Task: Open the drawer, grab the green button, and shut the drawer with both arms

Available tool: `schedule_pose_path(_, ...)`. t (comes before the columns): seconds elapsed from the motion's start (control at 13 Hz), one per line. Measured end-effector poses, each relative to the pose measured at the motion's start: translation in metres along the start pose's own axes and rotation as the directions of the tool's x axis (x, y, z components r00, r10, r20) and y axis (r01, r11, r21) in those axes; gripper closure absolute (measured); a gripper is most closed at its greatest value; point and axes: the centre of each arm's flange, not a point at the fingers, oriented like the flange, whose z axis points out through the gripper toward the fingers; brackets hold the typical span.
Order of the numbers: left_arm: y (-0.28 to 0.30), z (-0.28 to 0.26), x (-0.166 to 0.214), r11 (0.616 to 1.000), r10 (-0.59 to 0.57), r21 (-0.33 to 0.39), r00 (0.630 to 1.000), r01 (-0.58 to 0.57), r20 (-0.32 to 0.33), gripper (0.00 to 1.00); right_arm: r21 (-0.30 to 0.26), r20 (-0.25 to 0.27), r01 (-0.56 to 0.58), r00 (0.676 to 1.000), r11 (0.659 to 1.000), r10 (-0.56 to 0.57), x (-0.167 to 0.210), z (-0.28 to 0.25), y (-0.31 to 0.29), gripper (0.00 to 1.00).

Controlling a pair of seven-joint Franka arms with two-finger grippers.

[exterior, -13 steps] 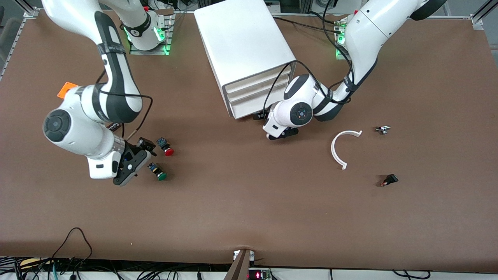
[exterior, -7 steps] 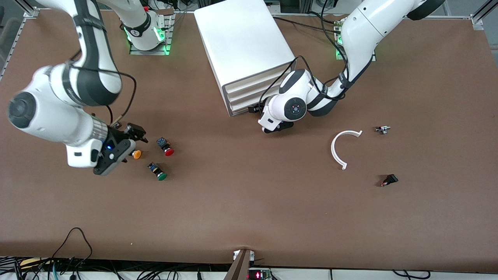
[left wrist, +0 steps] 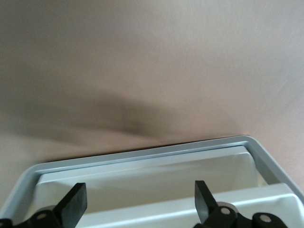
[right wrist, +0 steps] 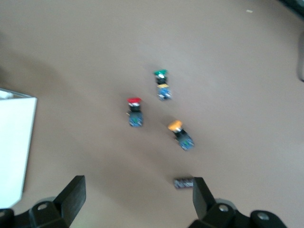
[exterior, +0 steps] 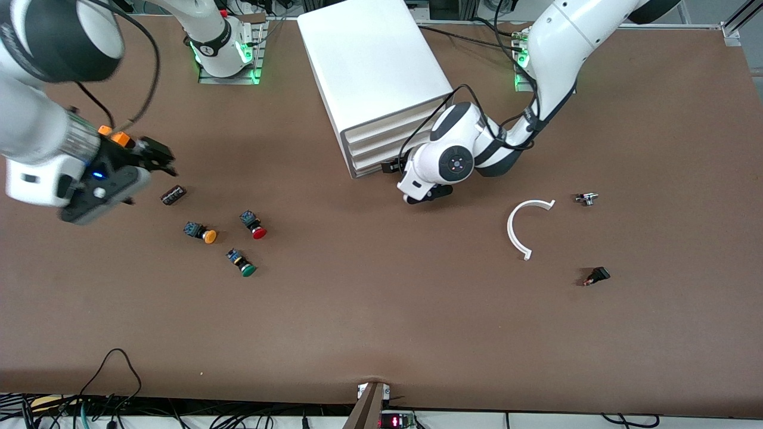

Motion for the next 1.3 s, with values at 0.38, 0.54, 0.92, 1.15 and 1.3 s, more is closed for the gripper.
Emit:
schedule_pose_path(0.38, -0.033, -0.109, 0.023, 0.99, 0.044, 0.143, 0.987, -0.022, -0.157, 0.0, -0.026, -0.01, -0.102, 0.995, 0.994, 0.102, -0.072, -0.052, 0.048, 0.0)
schedule_pose_path(0.54, -0.039, -0.158, 0.03, 0.972, 0.076, 0.232, 0.971, -0.022, -0.228, 0.0, -0.02, -0.011, -0.139, 0.99, 0.99, 0.139, -0.094, -0.063, 0.06, 0.0)
schedule_pose_path(0.92, -0.09, -0.283, 0.052, 0.935, 0.229, 0.323, 0.946, -0.147, -0.231, 0.0, 0.023, 0.079, -0.227, 0.971, 0.974, 0.225, -0.121, -0.062, 0.066, 0.0)
schedule_pose_path(1.15, -0.137, -0.34, 0.063, 0.909, 0.336, 0.336, 0.912, -0.247, -0.236, 0.0, 0.015, 0.088, -0.261, 0.962, 0.965, 0.259, -0.132, -0.077, 0.055, 0.0)
schedule_pose_path(1.3, -0.156, -0.369, 0.055, 0.898, 0.37, 0.343, 0.893, -0.274, -0.257, 0.0, 0.011, 0.079, -0.298, 0.952, 0.955, 0.296, -0.143, -0.092, 0.045, 0.0)
